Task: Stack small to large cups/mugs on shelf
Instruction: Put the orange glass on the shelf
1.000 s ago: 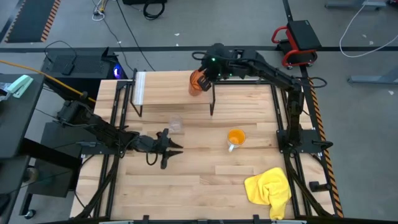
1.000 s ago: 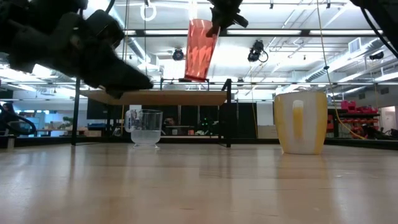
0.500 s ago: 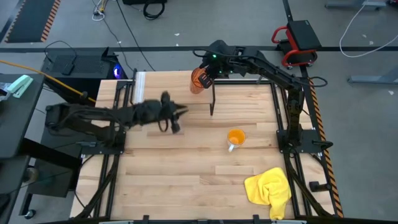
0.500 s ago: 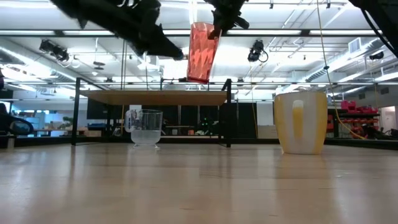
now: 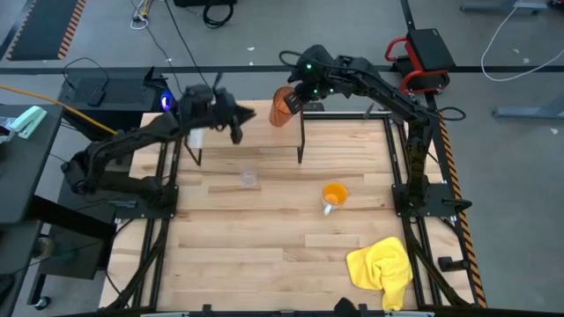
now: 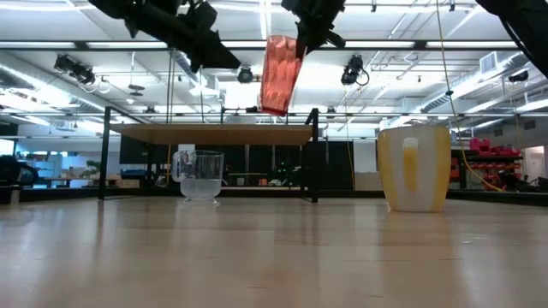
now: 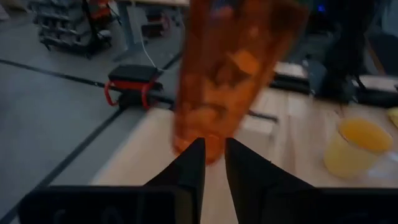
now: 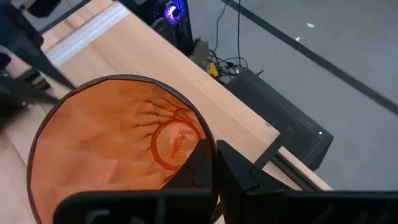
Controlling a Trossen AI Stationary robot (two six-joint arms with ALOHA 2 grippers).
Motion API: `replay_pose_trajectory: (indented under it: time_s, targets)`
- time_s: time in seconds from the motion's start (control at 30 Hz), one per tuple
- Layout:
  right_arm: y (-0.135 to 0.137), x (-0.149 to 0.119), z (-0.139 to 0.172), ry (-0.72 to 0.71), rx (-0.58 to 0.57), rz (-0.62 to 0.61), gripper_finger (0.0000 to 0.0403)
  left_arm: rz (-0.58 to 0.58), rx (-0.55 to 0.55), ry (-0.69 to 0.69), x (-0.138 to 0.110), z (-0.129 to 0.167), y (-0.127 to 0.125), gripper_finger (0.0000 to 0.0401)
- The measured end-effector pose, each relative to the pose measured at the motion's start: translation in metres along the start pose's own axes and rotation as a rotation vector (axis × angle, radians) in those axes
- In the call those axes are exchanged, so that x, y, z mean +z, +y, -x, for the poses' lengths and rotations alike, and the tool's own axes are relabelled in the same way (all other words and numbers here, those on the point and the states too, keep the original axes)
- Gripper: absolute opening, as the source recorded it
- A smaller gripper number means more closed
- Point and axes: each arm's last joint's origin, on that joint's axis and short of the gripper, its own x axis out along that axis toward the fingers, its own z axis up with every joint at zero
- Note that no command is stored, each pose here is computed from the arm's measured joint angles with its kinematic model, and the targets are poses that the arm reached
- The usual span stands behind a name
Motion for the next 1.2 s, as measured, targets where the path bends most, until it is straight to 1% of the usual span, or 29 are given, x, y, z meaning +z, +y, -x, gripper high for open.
replay_pose_trajectory:
  time_s: [0.1, 0.23, 0.37, 0.47, 0.6, 0.8, 1.0, 1.2]
  targets:
    - [-0.012, 0.004, -0.002, -0.002, 0.014, -0.061, 0.0008, 0.017, 0.007, 0.027, -0.002, -0.007, 0.010, 0.0077]
    - [-0.022, 0.007, -0.003, 0.000, 0.023, -0.088, 0.0008, 0.007, -0.022, 0.019, 0.007, -0.023, 0.013, 0.0079]
    - [-0.024, 0.007, -0.003, 0.018, 0.051, -0.085, 0.0008, 0.022, -0.055, 0.067, 0.009, -0.041, 0.018, 0.0078]
    - [-0.024, 0.007, -0.003, 0.023, 0.050, -0.063, 0.0008, 0.030, -0.054, 0.093, 0.010, -0.052, 0.023, 0.0081]
    - [-0.024, 0.003, -0.016, 0.075, 0.035, -0.053, 0.0008, 0.043, -0.058, 0.151, 0.003, -0.063, 0.025, 0.0082]
    - [-0.021, 0.004, -0.040, 0.091, 0.043, -0.001, 0.0008, 0.056, -0.039, 0.174, -0.001, -0.062, 0.033, 0.0079]
    - [-0.020, 0.006, -0.040, 0.067, 0.050, 0.020, 0.0008, 0.065, -0.031, 0.180, -0.002, -0.061, 0.036, 0.0086]
    - [-0.023, 0.008, -0.039, 0.062, 0.042, 0.019, 0.0010, 0.076, -0.034, 0.205, -0.004, -0.060, 0.036, 0.0083]
